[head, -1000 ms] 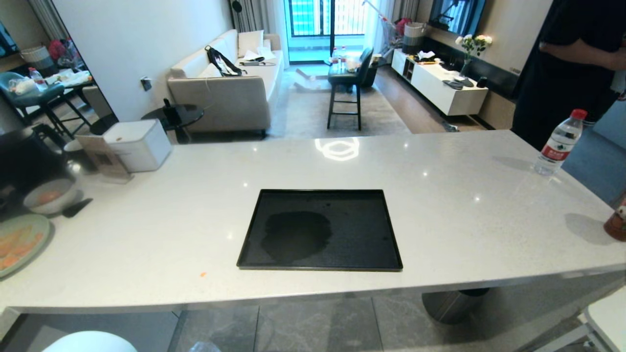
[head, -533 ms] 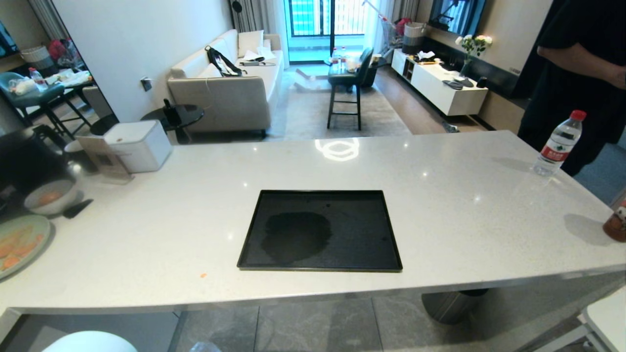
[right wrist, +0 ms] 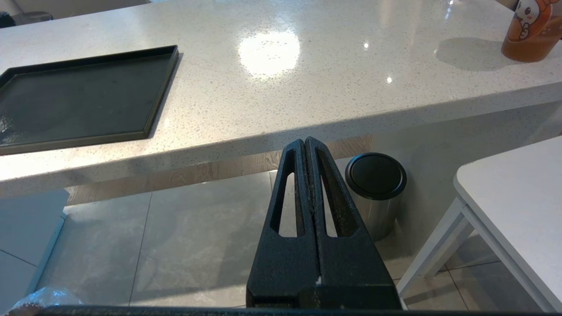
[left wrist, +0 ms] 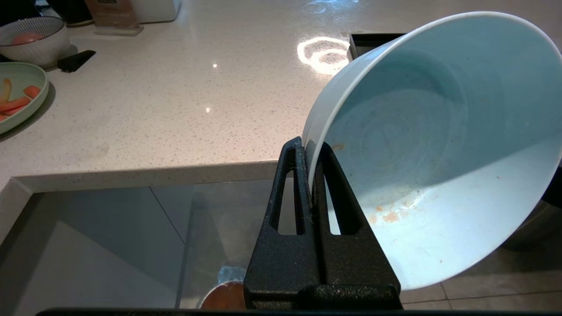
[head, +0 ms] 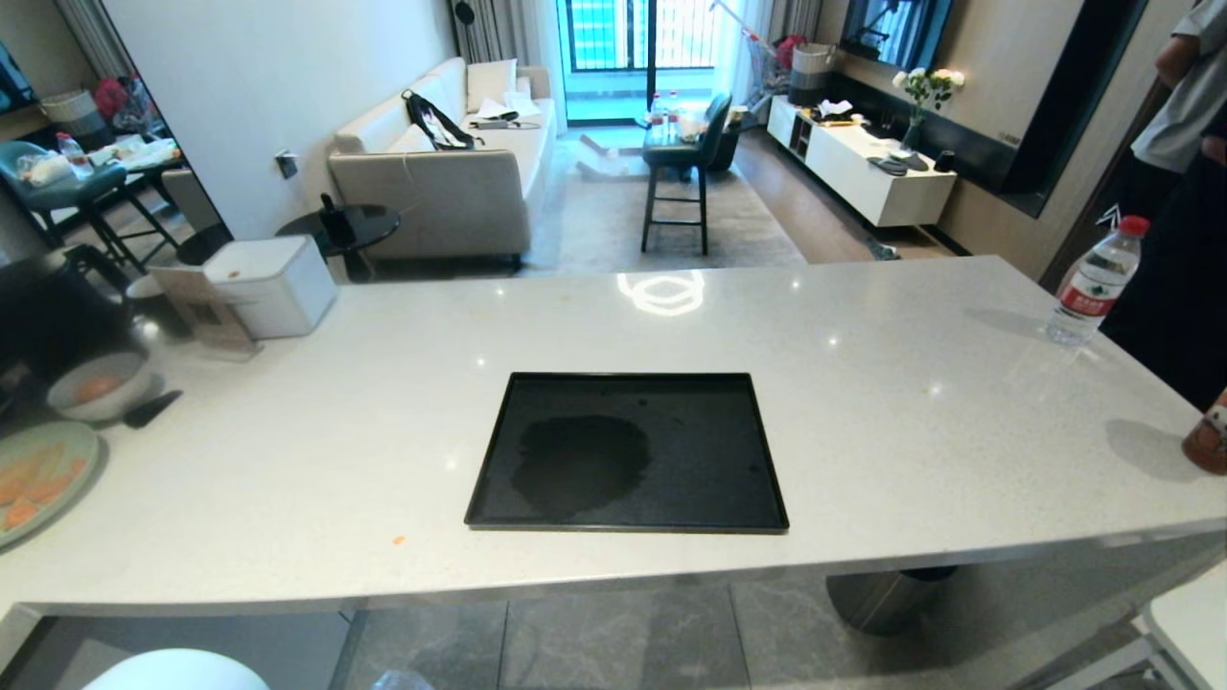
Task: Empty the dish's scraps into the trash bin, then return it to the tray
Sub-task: Put the bowl back to the table
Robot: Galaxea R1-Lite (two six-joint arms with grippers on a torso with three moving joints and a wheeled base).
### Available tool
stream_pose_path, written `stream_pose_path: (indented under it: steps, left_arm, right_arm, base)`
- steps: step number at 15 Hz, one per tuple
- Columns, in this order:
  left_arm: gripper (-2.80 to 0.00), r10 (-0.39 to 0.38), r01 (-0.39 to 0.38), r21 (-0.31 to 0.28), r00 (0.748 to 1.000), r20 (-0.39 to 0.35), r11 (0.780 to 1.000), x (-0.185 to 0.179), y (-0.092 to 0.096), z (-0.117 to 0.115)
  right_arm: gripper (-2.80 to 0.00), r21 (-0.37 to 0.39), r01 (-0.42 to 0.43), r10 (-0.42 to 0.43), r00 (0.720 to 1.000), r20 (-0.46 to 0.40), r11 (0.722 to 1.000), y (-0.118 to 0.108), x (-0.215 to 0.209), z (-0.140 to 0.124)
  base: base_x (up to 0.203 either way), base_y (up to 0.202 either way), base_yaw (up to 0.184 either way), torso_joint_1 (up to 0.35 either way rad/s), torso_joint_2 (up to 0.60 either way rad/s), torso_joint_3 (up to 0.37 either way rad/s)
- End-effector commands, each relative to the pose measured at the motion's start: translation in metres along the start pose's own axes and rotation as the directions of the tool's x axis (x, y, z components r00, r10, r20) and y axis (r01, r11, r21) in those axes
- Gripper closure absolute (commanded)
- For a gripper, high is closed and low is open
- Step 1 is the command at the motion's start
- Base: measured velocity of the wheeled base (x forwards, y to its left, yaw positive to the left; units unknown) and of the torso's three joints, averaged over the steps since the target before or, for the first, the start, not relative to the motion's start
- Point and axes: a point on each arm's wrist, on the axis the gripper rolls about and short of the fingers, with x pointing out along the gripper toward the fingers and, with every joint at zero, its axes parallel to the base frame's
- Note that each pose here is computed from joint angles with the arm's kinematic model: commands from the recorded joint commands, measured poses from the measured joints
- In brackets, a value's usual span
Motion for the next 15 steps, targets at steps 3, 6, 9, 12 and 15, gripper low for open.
stream_pose_path:
  steps: [3,6,9,12,15]
  left_arm:
    - [0.00,-0.001,0.001,-0.004,1.000,-0.002,1.000,0.000,0.000,0.000]
    - [0.00,0.000,0.001,0.012,1.000,-0.007,1.000,-0.001,0.000,0.002]
    - [0.00,-0.026,0.026,0.015,0.999,-0.031,1.000,-0.004,-0.001,0.024]
    - [0.00,-0.093,0.094,0.011,0.993,-0.069,0.996,-0.003,-0.002,0.045]
    - [0.00,-0.122,0.127,0.026,0.982,-0.147,0.992,0.011,-0.003,0.066]
  right_arm:
    - [0.00,-0.001,0.000,0.000,1.000,0.002,1.000,0.000,0.000,0.000]
    - [0.00,0.001,0.000,0.000,1.000,0.000,1.000,0.000,0.000,0.000]
    - [0.00,0.001,0.000,0.000,1.000,0.000,1.000,0.000,0.000,0.000]
    - [0.00,0.001,0.000,0.000,1.000,0.000,1.000,0.000,0.000,0.000]
    - [0.00,-0.001,0.000,0.000,1.000,0.002,1.000,0.000,0.000,0.000]
  base:
    - [0.000,0.000,0.000,0.000,0.00,0.000]
    - [0.000,0.000,0.000,0.000,0.00,0.000]
    - [0.000,0.000,0.000,0.000,0.00,0.000]
    - [0.000,0.000,0.000,0.000,0.00,0.000]
    - [0.000,0.000,0.000,0.000,0.00,0.000]
